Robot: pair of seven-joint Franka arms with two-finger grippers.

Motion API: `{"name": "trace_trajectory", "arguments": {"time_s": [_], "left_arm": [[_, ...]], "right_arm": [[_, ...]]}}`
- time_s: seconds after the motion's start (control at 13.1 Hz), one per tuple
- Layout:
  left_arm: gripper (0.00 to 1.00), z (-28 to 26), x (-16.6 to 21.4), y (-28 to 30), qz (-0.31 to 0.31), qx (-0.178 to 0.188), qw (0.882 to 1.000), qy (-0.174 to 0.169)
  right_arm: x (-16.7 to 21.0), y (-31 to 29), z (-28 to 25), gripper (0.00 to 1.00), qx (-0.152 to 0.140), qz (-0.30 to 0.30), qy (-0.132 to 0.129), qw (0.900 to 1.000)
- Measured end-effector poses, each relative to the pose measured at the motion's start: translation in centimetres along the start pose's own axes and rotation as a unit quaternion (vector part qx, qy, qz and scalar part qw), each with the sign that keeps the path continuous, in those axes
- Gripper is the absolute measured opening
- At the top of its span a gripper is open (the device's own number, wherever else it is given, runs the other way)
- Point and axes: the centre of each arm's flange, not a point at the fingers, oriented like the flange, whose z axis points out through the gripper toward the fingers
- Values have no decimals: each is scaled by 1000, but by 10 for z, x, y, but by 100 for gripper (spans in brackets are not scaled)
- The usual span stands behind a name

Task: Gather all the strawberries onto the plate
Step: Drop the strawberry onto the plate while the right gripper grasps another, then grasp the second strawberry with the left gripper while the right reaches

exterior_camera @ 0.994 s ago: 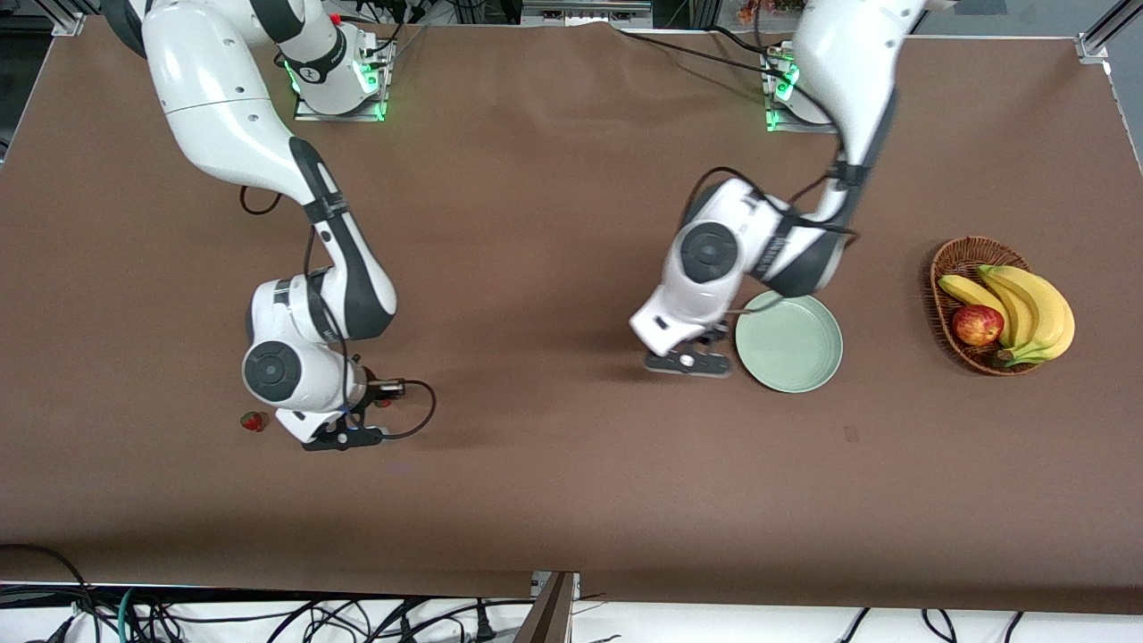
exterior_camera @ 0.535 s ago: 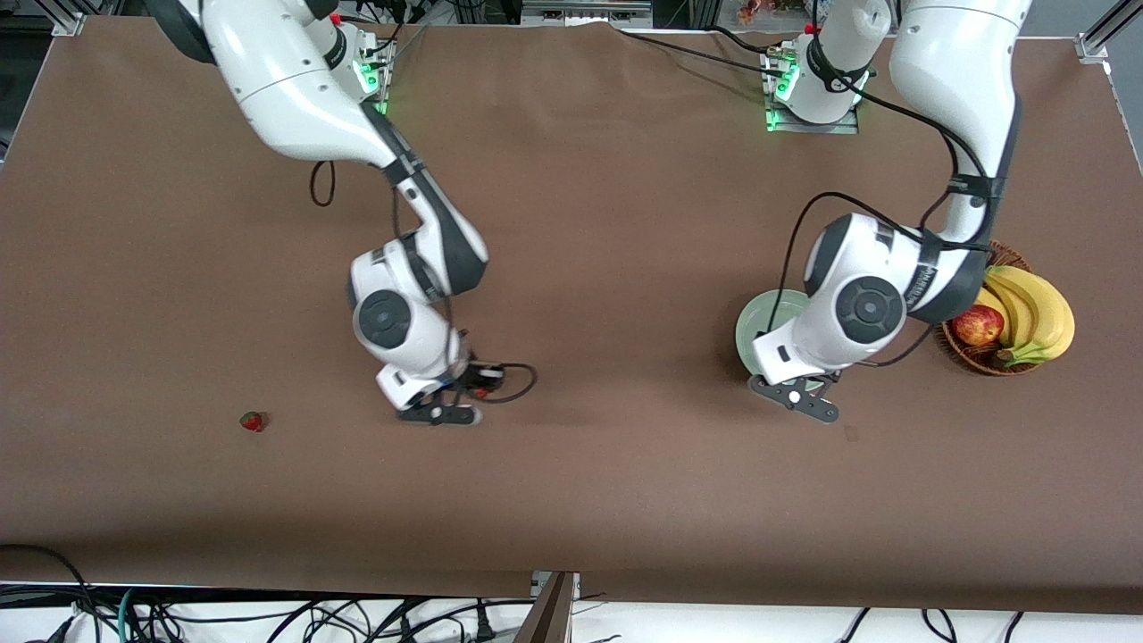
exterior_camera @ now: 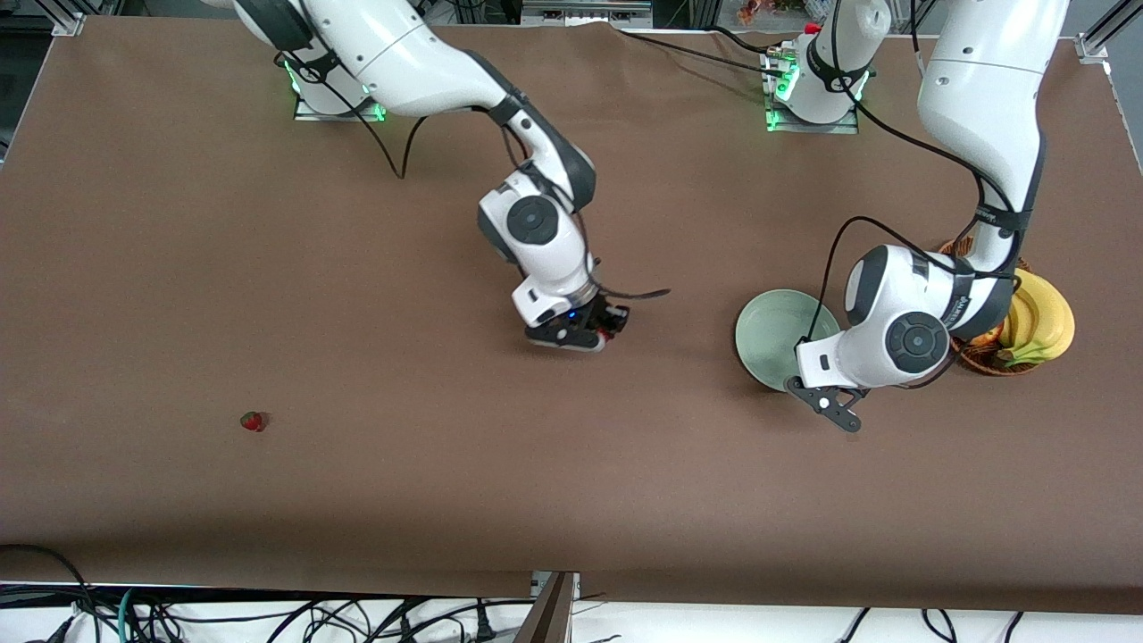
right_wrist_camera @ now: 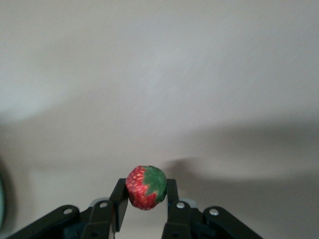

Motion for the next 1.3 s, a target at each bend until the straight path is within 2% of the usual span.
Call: {"name": "trace_trajectory", "arguments": {"time_s": [0.08, 0.15, 0.31, 0.54, 0.61, 0.84, 0.99, 1.07, 1.3], "left_arm": [[33, 2, 0, 3, 2, -1, 1000, 0], [39, 2, 1, 3, 2, -1, 1000, 0], [60, 1, 1, 3, 2, -1, 1000, 1], [91, -1, 1, 3, 2, 0, 1000, 2], [100, -2, 1, 4, 2, 0, 1000, 2], [100, -6, 2, 6, 4, 1, 1000, 5], [100, -12, 2, 8, 5, 1, 1000, 5], [100, -18, 2, 9, 4, 1, 1000, 6], [100, -39, 8, 31, -23, -5, 1000, 8]], "right_arm": [[-19, -8, 9, 35, 7, 1, 0, 1000], [-35, -13, 18, 35, 13, 1, 0, 1000], [-52, -16, 31, 35, 18, 0, -1, 1000], [-59, -15, 38, 36, 16, -2, -4, 1000], [-59, -16, 38, 42, 17, -2, -3, 1000], [-45, -23, 25, 73, 29, 0, 11, 1000], [-13, -17, 12, 96, 34, 13, 28, 999], [10, -7, 5, 100, 27, 14, 32, 999], [89, 44, -18, 100, -19, -21, 25, 999]]}}
